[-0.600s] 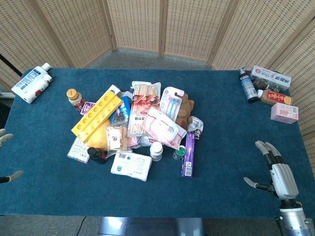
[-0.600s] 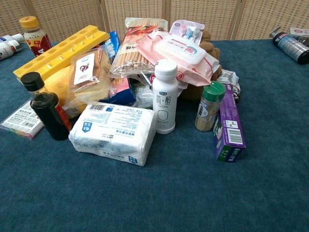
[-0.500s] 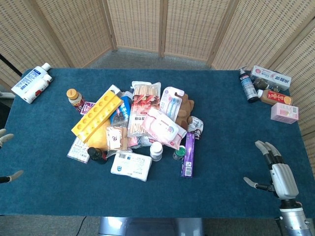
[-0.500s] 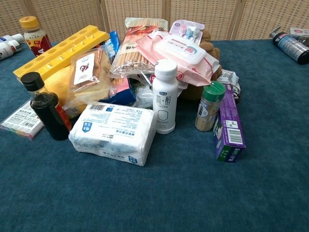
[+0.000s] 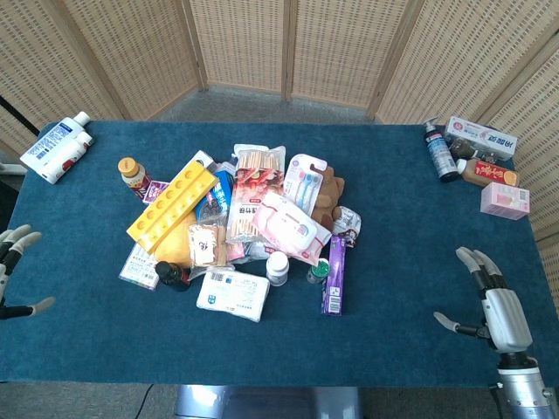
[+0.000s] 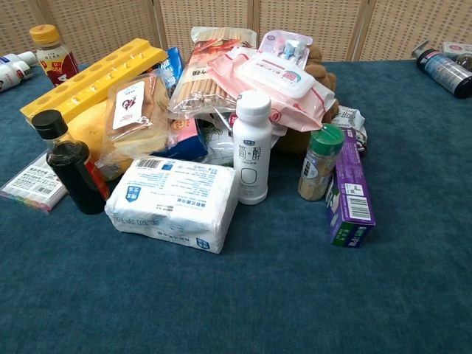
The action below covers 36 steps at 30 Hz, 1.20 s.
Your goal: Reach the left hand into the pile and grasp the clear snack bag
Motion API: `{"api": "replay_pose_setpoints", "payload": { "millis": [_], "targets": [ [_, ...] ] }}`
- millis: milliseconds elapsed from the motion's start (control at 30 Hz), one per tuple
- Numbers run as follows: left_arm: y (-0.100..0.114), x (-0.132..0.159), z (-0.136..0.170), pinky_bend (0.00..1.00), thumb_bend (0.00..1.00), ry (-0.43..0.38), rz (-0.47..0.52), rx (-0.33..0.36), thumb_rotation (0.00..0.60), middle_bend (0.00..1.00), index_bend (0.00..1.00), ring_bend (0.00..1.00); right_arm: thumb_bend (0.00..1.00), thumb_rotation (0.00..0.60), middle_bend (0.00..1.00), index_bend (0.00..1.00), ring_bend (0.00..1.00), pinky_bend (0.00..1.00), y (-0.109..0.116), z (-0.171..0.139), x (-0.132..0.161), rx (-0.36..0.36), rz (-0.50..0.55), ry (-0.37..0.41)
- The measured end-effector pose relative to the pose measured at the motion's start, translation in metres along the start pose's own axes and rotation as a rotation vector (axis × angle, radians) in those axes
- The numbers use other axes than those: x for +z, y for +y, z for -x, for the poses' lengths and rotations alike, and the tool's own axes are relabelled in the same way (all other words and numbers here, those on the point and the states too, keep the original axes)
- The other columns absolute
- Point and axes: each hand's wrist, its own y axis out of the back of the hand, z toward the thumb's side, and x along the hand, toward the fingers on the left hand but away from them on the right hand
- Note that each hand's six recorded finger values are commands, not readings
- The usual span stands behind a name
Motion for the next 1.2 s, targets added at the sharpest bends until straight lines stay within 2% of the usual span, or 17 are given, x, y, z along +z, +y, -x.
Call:
{"api": "replay_pose_setpoints", "payload": {
  "millis": [200,367,500,633,767,967,1200],
  "targets": [
    [-0.001,0.023,-0.02,0.0,0.0,-0.098,0.015,0.011,0.6,0.0,0.1,0.0,0.0,0.6,0.0,0.06,0.0,0.0,0.001,0.0,0.0,-0.003,0.004,0.0],
    [0.0,0.045,-0.031,0.0,0.0,-0.137,0.075,-0.053,0.6,0.0,0.08,0.0,0.0,0.6,0.0,0.06,0.0,0.0,0.001,0.0,0.002,-0.001,0.008,0.006],
    [0.003,0.079,-0.045,0.0,0.0,-0.18,0.107,-0.111,0.6,0.0,0.08,0.0,0.0,0.6,0.0,0.06,0.0,0.0,0.001,0.0,0.004,-0.004,0.013,0.01],
    [0.006,0.108,-0.061,0.0,0.0,-0.21,0.09,-0.143,0.6,0.0,0.08,0.0,0.0,0.6,0.0,0.06,0.0,0.0,0.003,0.0,0.005,-0.008,0.021,0.012],
    [0.004,0.136,-0.077,0.0,0.0,-0.244,0.033,-0.169,0.6,0.0,0.08,0.0,0.0,0.6,0.0,0.06,0.0,0.0,0.007,0.001,0.005,-0.017,0.029,0.013],
    [-0.018,0.178,-0.095,0.0,0.0,-0.302,-0.081,-0.226,0.6,0.0,0.08,0.0,0.0,0.6,0.0,0.06,0.0,0.0,0.013,0.002,0.004,-0.033,0.049,0.01],
    [-0.065,0.23,-0.104,0.0,0.0,-0.352,-0.192,-0.319,0.6,0.0,0.07,0.0,0.0,0.6,0.0,0.06,0.0,0.0,0.019,0.003,0.004,-0.046,0.068,0.007]
  ]
}}
